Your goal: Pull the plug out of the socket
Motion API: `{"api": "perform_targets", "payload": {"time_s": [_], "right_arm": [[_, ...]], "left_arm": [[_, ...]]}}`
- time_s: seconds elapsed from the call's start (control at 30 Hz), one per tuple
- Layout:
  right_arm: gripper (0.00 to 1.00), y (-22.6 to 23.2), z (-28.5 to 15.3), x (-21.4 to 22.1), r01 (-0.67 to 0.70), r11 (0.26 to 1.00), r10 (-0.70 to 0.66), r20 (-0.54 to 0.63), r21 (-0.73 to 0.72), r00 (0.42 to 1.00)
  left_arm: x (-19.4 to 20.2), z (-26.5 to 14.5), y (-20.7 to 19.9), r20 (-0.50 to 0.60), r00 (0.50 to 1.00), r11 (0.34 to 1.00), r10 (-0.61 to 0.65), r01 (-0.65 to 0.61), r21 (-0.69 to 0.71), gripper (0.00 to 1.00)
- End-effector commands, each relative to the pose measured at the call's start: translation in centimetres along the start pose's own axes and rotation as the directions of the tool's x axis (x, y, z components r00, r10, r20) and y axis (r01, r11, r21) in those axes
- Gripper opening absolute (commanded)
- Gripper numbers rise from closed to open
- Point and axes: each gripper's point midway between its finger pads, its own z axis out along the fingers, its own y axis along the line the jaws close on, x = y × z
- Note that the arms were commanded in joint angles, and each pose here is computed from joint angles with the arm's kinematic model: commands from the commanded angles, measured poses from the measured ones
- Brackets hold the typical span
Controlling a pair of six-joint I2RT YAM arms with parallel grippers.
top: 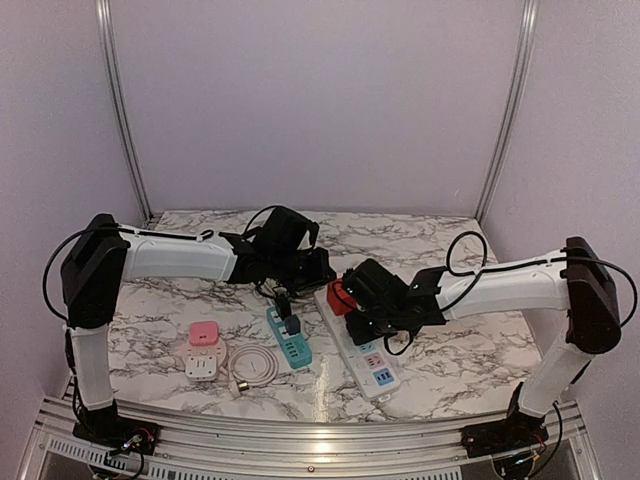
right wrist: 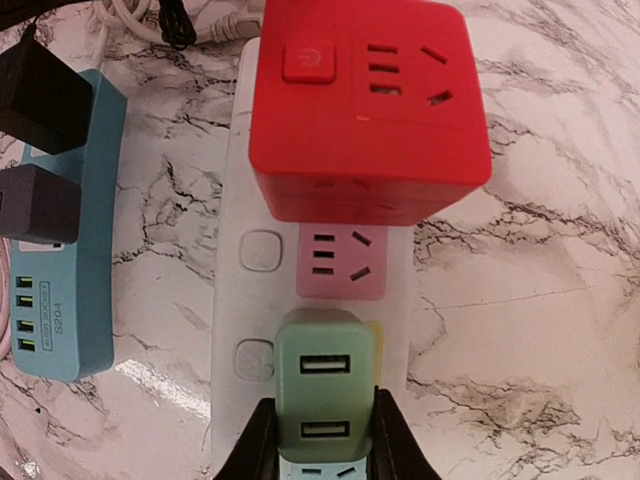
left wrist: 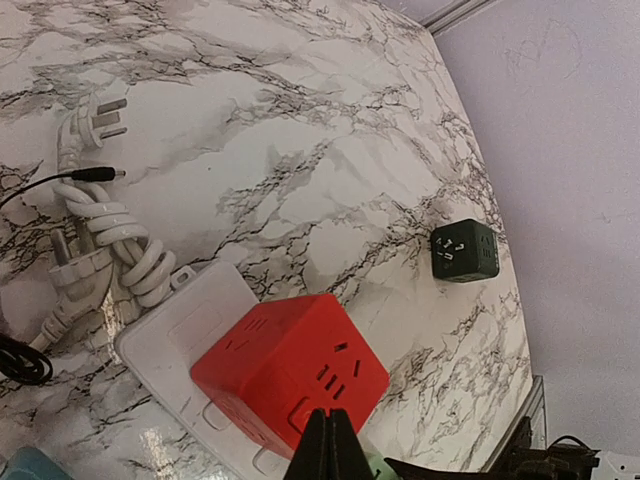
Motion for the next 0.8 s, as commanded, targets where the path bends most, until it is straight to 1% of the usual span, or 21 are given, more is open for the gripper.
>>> {"api": "perform_targets", "payload": {"time_s": [0.0,0.17,0.3,0.47,0.53,0.63,0.77], "right_arm": [[0.01,0.3,-0.9,0.9,-0.002,1.000,0.002,-0.023,-0.013,1.000],[0.01,0.3,-0.7,1.2,-0.002,1.000,0.002,-0.029,-0.010,1.000],[0.01,0.3,-0.7,1.1,-0.002,1.000,0.002,-0.025,-0.004,1.000],[0.05,0.4,-0.8,0.4,-0.009,1.000,0.009,-0.008,0.001,1.000],[0.12,0.5,-0.8,0.1,-0.015,1.000,0.015,-0.001,0.002,1.000],[0.26,0.7,-0.9,-0.6,-0.017,1.000,0.017,0.016,-0.001,1.000],[0.34,1.0,-0.9,-1.5,-0.015,1.000,0.015,0.027,0.003,1.000]], "left_arm": [[0.1,1.7,-0.9,-0.026,1.000,0.999,-0.009,0.011,0.046,0.00],[0.6,2.8,-0.5,-0.045,0.999,0.999,-0.012,0.013,0.041,0.00],[1.5,3.5,0.5,-0.069,0.997,1.000,-0.017,0.019,0.018,0.00],[2.5,3.8,1.8,-0.092,0.995,0.999,-0.035,0.033,-0.020,0.00],[2.8,3.8,2.4,-0.098,0.994,0.999,-0.037,0.034,-0.039,0.00],[3.6,3.9,3.3,-0.120,0.992,0.997,-0.045,0.036,-0.073,0.00],[4.1,3.9,3.8,-0.131,0.990,0.995,-0.051,0.040,-0.087,0.00]]}}
